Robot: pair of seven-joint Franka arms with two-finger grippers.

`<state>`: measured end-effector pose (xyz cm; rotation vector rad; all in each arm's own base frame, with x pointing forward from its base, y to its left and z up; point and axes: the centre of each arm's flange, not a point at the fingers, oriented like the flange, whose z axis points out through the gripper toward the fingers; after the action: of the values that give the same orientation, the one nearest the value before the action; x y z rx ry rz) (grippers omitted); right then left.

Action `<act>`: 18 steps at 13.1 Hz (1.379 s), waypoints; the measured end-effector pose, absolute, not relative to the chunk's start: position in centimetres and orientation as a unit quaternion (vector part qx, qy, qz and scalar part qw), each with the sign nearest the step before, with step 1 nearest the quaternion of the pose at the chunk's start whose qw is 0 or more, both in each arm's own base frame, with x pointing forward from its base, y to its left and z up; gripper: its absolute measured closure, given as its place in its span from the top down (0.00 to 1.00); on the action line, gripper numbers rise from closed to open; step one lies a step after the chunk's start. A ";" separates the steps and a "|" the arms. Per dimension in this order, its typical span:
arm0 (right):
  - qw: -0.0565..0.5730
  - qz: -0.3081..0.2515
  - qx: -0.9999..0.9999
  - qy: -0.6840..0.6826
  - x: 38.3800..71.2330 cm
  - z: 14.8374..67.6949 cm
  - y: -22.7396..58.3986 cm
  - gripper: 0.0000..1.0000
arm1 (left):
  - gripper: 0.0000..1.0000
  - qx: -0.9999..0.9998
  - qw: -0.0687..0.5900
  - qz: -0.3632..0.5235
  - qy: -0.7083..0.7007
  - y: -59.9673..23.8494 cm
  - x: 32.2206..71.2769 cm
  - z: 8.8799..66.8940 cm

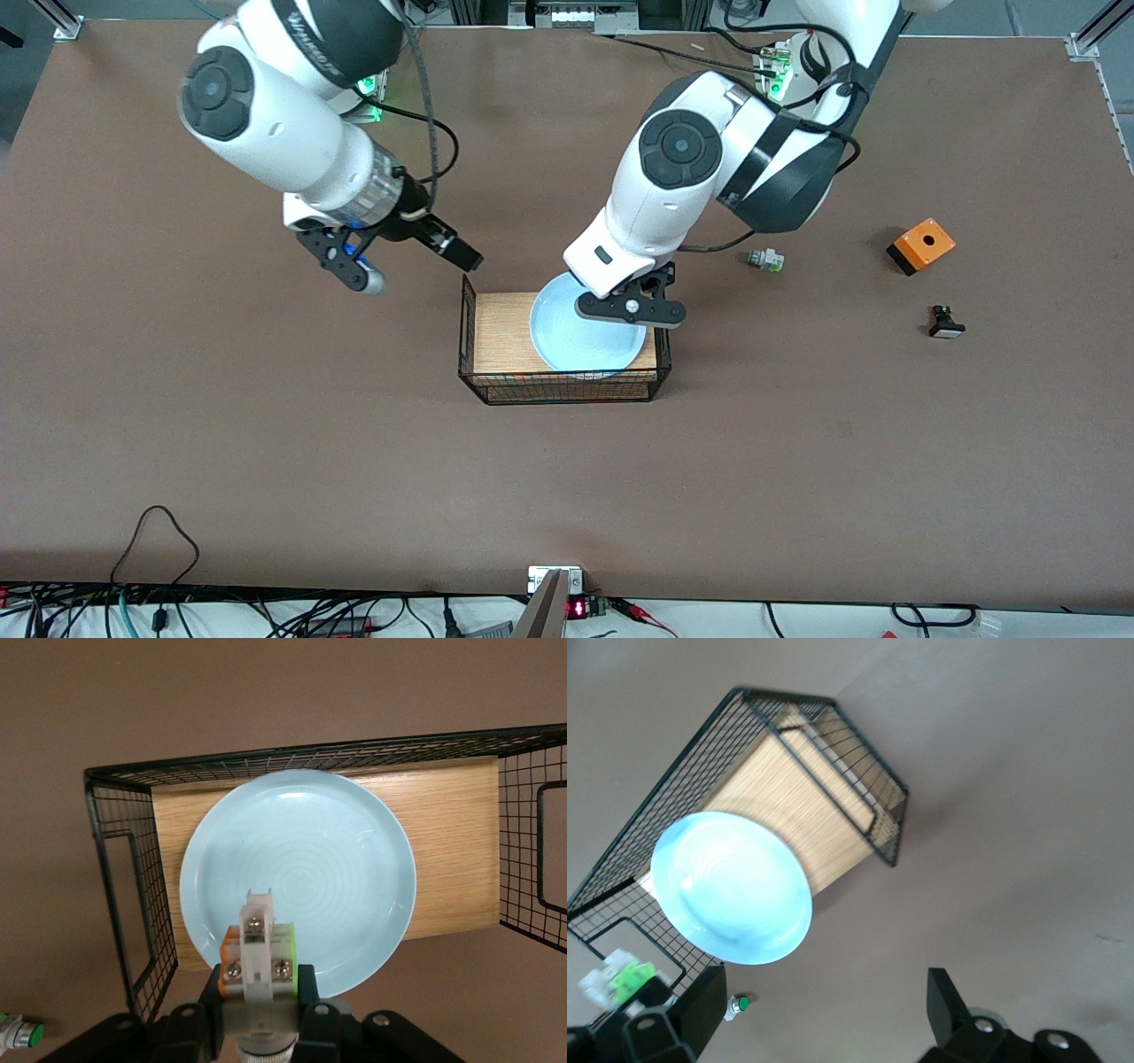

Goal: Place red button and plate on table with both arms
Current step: 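Lift the button with the left gripper while the right gripper approaches, then carry the button away with the left gripper while the right gripper grasps the plate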

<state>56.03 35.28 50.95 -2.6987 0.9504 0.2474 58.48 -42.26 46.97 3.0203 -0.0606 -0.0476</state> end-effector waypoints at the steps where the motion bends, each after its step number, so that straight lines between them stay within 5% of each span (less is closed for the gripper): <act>1: 0.138 0.080 -0.932 0.326 56.1 50.0 36.4 1.00 | 0.34 0.998 0.058 -0.016 -0.015 -40.7 59.2 48.0; 7: 0.150 0.072 -0.927 0.336 57.2 45.6 38.9 1.00 | 0.34 0.998 0.045 -0.039 -0.002 -21.4 67.0 50.9; 12: 0.159 0.043 -0.928 0.335 57.9 40.4 41.7 1.00 | 0.34 0.999 -0.037 -0.033 -0.013 -14.8 67.5 52.7; 18: 0.133 0.021 -0.942 0.309 57.1 35.6 44.3 0.96 | 0.34 0.997 0.015 -0.077 0.015 0.9 66.4 54.7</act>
<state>57.10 44.30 35.62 -2.7318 0.8964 0.0595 66.41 0.93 54.72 3.1023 0.0481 -0.2401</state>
